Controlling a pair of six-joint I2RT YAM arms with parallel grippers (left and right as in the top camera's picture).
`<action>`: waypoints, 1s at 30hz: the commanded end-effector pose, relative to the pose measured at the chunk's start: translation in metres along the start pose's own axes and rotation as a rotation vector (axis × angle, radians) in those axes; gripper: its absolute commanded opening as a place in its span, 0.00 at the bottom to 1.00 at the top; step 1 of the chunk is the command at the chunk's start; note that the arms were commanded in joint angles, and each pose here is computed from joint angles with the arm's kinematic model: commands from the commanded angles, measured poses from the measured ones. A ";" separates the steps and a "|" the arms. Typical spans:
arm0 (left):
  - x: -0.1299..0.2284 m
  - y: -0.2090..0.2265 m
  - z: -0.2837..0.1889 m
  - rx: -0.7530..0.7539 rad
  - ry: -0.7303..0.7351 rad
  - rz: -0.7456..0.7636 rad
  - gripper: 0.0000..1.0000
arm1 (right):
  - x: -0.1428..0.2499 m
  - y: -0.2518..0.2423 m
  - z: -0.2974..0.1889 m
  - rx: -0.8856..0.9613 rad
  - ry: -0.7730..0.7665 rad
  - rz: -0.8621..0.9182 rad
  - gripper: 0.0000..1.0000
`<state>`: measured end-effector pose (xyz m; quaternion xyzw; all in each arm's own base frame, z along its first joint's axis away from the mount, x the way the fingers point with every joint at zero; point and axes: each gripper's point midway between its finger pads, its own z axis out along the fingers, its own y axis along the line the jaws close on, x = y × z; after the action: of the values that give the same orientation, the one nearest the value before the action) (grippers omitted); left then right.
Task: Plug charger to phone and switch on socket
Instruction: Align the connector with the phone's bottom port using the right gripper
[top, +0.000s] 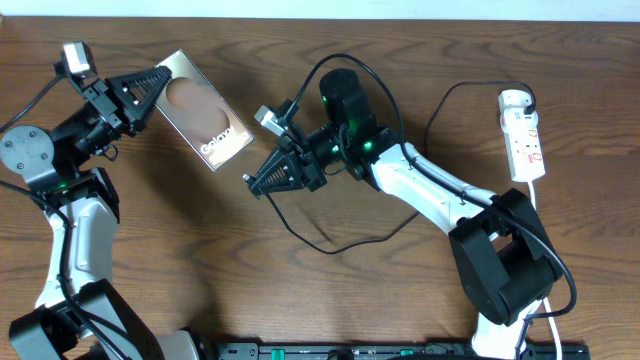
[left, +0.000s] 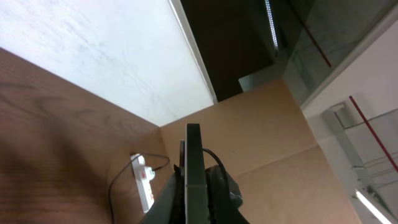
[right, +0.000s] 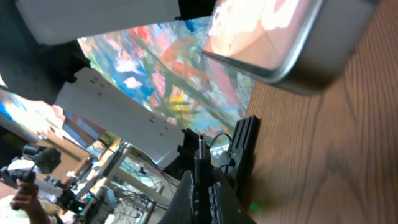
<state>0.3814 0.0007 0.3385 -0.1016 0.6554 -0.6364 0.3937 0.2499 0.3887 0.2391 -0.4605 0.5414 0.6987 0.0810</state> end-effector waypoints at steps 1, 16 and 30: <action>-0.008 -0.004 0.001 0.008 -0.043 0.034 0.07 | -0.004 -0.001 0.003 0.003 -0.001 0.089 0.01; -0.009 -0.004 0.001 0.008 -0.046 0.037 0.07 | -0.027 -0.008 -0.005 0.080 -0.074 0.101 0.01; -0.005 -0.006 0.007 0.016 -0.035 0.053 0.07 | -0.032 -0.011 -0.006 0.100 -0.096 0.123 0.01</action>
<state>0.3847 -0.0033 0.3406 -0.0985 0.6513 -0.6351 0.4035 0.2737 0.4004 0.2531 -0.3888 0.5990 0.6952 0.0822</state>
